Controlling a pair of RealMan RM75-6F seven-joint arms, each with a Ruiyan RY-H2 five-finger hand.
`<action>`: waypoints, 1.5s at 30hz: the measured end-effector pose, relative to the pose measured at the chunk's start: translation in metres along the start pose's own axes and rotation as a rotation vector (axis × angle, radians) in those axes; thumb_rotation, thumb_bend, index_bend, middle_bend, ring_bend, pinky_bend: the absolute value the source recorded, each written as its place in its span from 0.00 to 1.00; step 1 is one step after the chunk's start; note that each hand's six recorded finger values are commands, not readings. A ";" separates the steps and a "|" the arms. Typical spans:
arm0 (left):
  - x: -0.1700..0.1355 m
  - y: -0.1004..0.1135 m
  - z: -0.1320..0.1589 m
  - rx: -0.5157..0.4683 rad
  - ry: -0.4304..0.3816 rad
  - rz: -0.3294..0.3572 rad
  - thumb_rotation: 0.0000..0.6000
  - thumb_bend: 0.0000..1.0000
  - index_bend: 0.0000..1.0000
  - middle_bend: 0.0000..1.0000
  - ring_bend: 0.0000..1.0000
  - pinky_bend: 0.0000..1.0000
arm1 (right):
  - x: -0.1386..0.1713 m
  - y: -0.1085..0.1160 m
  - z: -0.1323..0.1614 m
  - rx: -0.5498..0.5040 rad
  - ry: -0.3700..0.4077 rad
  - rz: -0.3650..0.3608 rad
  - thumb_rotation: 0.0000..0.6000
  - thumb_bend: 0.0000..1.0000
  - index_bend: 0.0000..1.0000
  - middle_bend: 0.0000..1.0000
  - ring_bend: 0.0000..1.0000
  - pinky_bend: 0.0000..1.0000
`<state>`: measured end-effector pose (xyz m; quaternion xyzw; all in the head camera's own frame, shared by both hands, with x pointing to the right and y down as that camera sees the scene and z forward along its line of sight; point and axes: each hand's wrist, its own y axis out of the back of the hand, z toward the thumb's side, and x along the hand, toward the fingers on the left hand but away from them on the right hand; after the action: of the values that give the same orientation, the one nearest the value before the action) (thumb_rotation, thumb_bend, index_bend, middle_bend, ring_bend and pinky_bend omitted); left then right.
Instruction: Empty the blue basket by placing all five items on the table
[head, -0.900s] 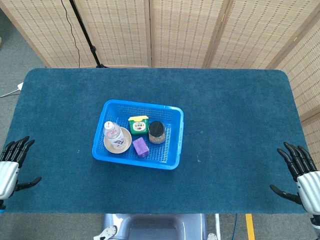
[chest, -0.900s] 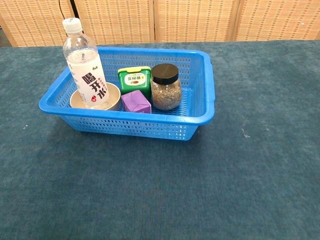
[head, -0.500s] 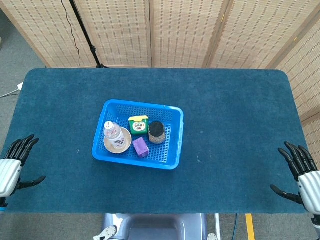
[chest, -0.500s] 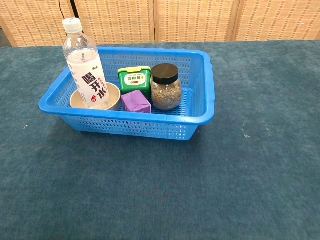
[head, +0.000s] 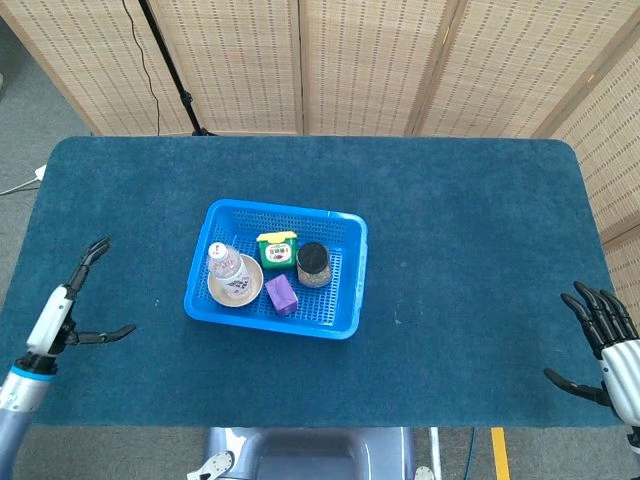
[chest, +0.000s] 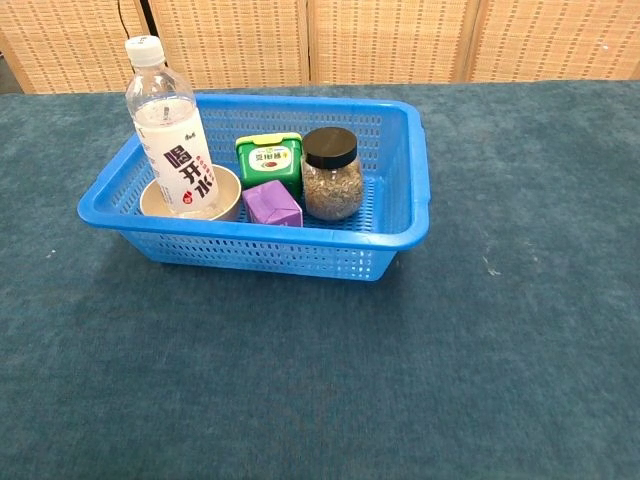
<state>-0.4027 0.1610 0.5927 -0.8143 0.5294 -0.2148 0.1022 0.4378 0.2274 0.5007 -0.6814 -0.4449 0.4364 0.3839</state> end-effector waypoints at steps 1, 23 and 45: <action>0.007 -0.005 -0.002 -0.026 0.001 -0.003 1.00 0.09 0.00 0.00 0.00 0.00 | -0.001 0.000 -0.001 -0.002 -0.003 0.003 1.00 0.00 0.00 0.00 0.00 0.00; 0.106 -0.109 -0.011 -0.182 0.163 -0.163 1.00 0.09 0.00 0.00 0.00 0.00 | -0.003 0.007 -0.009 -0.039 -0.024 -0.003 1.00 0.00 0.00 0.00 0.00 0.00; 0.127 -0.109 0.026 -0.109 0.153 -0.055 1.00 0.41 0.66 0.49 0.45 0.44 | -0.003 0.004 -0.008 -0.054 -0.027 0.018 1.00 0.00 0.00 0.00 0.00 0.00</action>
<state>-0.2576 0.0898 0.6431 -0.8141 0.5241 -0.2497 0.0112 0.4454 0.2225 0.5006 -0.6894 -0.4556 0.4368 0.3555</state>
